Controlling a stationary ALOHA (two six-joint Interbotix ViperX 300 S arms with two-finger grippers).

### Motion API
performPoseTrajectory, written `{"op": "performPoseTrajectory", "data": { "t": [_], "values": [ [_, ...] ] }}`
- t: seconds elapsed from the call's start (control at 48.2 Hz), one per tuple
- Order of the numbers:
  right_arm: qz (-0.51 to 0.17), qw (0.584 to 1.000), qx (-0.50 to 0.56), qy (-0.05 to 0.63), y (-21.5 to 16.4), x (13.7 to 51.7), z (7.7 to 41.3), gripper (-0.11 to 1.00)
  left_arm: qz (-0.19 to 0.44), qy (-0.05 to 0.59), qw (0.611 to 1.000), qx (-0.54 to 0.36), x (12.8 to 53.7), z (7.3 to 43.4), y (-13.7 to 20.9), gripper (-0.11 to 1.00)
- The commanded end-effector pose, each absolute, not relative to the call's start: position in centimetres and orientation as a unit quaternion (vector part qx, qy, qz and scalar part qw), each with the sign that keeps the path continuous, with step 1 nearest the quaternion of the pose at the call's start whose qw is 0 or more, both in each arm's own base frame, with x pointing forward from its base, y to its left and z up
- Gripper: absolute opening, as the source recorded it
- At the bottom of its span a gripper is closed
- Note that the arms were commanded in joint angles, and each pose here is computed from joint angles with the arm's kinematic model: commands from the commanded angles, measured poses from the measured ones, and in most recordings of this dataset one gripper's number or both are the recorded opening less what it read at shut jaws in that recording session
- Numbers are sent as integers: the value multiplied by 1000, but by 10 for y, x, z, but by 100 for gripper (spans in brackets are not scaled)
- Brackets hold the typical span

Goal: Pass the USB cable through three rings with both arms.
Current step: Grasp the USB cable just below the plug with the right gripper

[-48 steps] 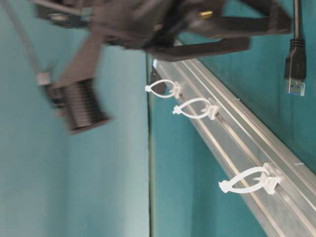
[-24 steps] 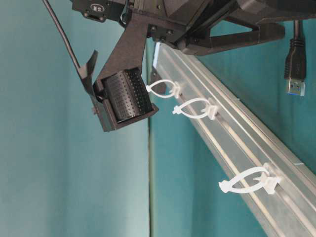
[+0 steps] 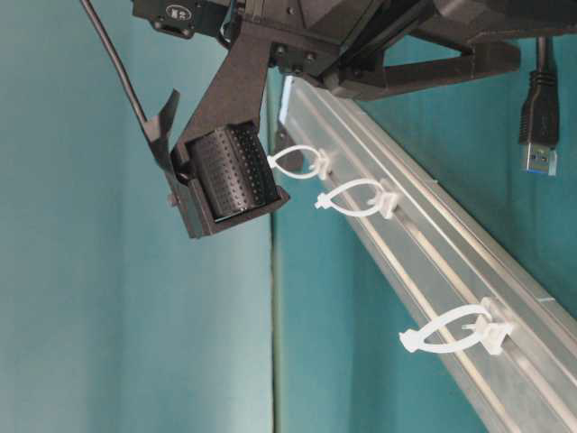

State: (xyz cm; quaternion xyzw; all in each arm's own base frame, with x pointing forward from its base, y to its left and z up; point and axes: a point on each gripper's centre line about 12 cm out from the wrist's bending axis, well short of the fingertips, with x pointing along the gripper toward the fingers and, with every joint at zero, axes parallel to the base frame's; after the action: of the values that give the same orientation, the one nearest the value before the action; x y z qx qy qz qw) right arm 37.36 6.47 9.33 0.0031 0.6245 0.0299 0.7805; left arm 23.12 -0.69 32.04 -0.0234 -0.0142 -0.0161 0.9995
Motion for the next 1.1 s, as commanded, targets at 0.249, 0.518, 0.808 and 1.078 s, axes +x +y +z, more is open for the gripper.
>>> {"op": "performPoseTrajectory", "data": {
  "t": [0.249,0.518,0.808,1.078],
  "values": [
    [28,772,1,635,64,372,84,64,-17,-28,999,-26,232,330,-7,-1],
    [22,761,4,649,63,369,80,34,-17,-30,999,-27,232,331,-7,-1],
    [20,756,3,655,59,368,79,10,-17,-30,999,-32,232,330,-7,-1],
    [22,756,1,655,59,368,80,10,-17,-30,999,-32,232,330,-7,-1]
  ]
}}
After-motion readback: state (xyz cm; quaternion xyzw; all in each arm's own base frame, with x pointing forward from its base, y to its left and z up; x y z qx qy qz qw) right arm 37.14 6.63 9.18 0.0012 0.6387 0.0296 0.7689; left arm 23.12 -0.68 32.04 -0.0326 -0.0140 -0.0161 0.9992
